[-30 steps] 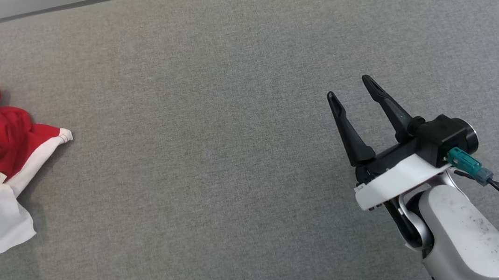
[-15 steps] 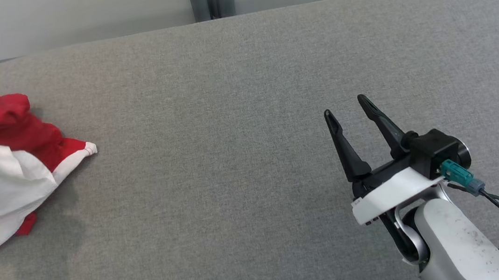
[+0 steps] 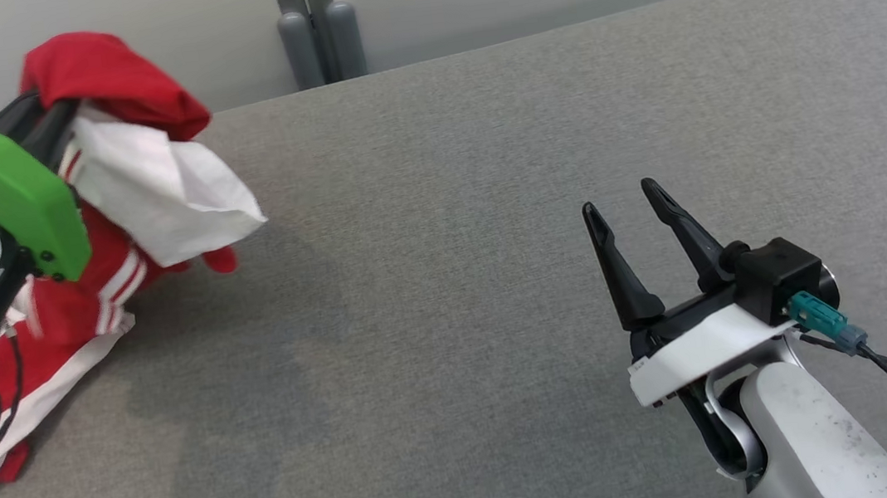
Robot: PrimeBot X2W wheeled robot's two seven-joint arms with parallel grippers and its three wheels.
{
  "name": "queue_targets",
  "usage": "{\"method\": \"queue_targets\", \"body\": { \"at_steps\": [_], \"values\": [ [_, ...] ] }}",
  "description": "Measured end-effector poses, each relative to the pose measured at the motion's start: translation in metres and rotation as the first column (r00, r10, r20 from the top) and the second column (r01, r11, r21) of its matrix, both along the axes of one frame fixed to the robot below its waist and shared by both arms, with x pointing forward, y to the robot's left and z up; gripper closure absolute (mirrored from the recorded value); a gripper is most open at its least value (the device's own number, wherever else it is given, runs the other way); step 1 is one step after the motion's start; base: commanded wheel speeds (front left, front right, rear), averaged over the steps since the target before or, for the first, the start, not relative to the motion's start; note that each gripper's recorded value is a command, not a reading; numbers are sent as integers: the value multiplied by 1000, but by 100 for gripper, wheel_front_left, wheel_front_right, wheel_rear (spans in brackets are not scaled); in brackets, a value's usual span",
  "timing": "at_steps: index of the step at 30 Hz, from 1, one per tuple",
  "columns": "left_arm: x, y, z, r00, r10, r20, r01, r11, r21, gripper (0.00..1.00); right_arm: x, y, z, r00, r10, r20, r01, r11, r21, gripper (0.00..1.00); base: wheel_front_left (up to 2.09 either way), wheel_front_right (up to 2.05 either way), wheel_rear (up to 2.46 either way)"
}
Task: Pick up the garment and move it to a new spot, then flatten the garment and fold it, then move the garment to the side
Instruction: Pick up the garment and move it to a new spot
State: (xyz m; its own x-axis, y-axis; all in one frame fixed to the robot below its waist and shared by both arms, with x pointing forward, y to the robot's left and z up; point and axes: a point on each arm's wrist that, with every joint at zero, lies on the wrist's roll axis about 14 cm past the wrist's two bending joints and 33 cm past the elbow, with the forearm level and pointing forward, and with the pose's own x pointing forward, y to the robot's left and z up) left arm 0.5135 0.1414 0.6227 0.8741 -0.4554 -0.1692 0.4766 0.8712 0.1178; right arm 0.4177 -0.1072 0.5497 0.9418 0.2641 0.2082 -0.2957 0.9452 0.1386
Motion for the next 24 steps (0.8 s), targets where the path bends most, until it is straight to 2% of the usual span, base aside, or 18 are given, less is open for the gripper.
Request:
{"method": "queue_targets", "body": {
  "at_steps": [6, 10, 16, 21, 24],
  "values": [
    [-17, -75, 38, 978, -172, 118, 179, 983, -51, 100, -8, -27, 6, 997, -76, 14, 76, 997, 1, 0, 0, 0, 0],
    [-27, -108, 34, 964, -235, 122, 246, 965, -94, 100, -13, -43, 7, 992, -122, 15, 122, 992, 6, 0, 0, 0, 0],
    [-41, -133, -41, 967, -254, -33, 243, 949, -203, 100, -16, -59, 5, 986, -166, 4, 166, 986, 13, 0, 0, 0, 0],
    [-54, -138, -121, 962, -204, -182, 152, 952, -266, 100, -17, -64, 0, 984, -180, -10, 180, 984, 11, 0, 0, 0, 0],
    [-61, -139, -152, 957, -180, -229, 118, 958, -260, 100, -16, -64, -1, 983, -181, -14, 181, 983, 10, 0, 0, 0, 0]
  ]
}}
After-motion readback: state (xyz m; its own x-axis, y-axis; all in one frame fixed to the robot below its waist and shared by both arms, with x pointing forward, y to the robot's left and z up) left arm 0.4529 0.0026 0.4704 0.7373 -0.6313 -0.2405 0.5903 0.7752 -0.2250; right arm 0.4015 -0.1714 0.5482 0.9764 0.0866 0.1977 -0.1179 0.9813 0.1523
